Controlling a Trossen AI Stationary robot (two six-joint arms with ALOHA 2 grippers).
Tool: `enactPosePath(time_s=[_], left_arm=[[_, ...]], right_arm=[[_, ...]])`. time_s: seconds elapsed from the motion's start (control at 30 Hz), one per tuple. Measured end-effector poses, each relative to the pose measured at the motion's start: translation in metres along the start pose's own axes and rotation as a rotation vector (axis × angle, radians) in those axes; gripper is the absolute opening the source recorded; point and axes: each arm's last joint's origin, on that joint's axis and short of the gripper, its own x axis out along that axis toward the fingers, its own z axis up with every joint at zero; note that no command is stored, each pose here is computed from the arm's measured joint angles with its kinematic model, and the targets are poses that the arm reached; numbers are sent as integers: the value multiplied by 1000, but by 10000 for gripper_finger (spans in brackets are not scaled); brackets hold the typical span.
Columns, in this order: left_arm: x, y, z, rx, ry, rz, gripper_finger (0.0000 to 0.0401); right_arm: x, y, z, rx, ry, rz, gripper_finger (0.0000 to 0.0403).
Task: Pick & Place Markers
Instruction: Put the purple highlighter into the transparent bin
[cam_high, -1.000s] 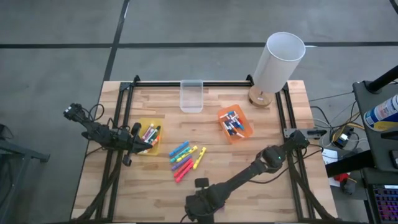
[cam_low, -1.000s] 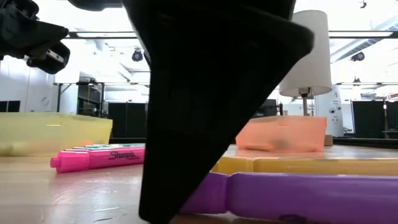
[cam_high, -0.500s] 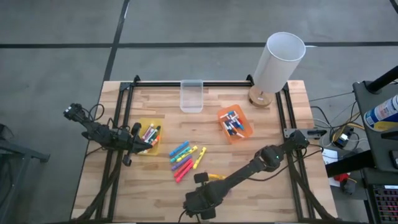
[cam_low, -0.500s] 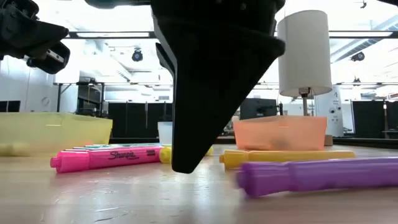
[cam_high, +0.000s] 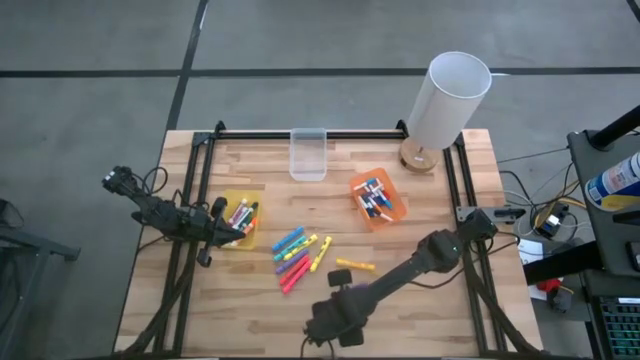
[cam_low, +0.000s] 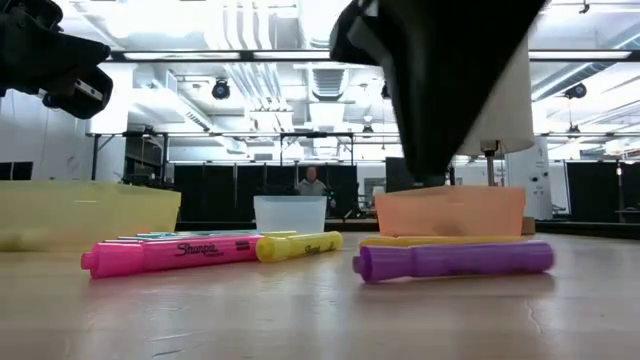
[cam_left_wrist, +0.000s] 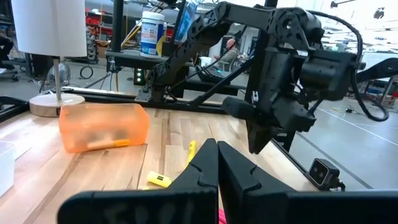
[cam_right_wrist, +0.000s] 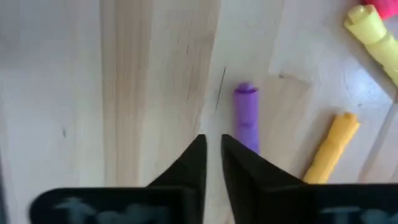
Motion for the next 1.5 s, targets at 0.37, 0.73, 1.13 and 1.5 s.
enactPosePath(time_s=[0.37,0.73,1.13,1.5], left_arm=[[0,0,0,0,0,0,0],[0,0,0,0,0,0,0],[0,0,0,0,0,0,0],[0,0,0,0,0,0,0]], right_arm=[[38,-25,-1,-23,72,-190,194],[65,-58,3,-37,123,-179,179],[53,-61,14,-42,63,-157,155],[15,-66,27,-86,-62,-209,146]])
